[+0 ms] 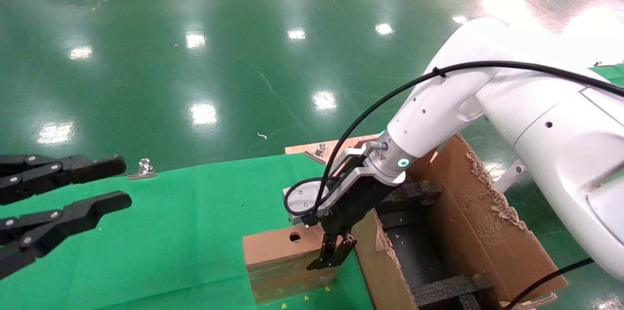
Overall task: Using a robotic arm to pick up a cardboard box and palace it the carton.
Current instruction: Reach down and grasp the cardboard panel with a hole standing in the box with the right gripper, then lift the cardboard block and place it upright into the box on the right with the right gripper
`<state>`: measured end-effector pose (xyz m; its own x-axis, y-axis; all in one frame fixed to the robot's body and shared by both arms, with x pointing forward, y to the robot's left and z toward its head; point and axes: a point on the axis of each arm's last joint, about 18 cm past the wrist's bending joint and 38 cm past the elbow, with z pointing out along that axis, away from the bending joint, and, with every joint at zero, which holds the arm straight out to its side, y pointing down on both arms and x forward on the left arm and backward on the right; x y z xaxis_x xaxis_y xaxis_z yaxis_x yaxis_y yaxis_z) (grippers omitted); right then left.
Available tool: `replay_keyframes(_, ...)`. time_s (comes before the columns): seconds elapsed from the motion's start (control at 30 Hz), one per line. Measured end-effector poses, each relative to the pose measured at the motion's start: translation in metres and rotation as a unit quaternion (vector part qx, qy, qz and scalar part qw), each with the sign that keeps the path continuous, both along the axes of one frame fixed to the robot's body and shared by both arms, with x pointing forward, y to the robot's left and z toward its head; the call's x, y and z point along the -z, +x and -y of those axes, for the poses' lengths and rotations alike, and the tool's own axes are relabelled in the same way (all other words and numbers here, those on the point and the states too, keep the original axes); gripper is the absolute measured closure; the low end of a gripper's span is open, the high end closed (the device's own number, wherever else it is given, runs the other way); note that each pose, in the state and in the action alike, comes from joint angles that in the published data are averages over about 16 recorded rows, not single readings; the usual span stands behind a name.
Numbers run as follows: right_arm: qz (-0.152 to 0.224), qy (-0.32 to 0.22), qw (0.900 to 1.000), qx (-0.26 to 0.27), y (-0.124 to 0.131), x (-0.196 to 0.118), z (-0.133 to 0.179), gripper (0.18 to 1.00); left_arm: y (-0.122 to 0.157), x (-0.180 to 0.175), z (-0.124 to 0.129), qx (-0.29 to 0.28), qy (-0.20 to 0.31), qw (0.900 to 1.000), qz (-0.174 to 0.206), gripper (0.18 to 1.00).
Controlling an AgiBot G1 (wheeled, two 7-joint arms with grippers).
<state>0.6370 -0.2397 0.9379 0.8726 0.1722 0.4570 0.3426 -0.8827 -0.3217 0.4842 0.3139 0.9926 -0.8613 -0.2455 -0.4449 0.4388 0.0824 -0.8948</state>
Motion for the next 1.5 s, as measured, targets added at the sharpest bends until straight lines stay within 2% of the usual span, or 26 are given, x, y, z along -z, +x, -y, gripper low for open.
replay_keyframes(0.27,0.000,0.002,1.000,-0.001,-0.001,0.000,0.000,0.373,0.000,0.000,0.000,0.000,0.000,1.0000,0.000,0.694)
replay_keyframes(0.63,0.000,0.003,1.000,-0.002,-0.001,0.000,0.000,0.635,0.000,0.000,0.000,0.000,0.000,1.0000,0.000,0.439)
replay_keyframes(0.8,0.001,0.011,1.000,0.000,-0.001,-0.003,0.000,0.728,0.000,0.000,0.000,0.000,0.000,1.0000,0.000,0.340)
replay_keyframes(0.9,0.005,0.022,1.000,0.001,-0.002,-0.010,0.002,0.756,0.000,0.000,0.000,0.000,0.000,1.0000,0.000,0.294)
replay_keyframes(1.13,0.031,0.063,0.997,0.009,-0.008,-0.048,0.013,0.791,0.000,0.000,0.000,0.000,0.000,1.0000,0.000,0.220)
replay_keyframes(1.5,0.110,0.117,0.987,0.021,-0.040,-0.144,0.047,0.799,0.000,0.000,0.000,0.000,0.000,1.0000,0.000,0.185)
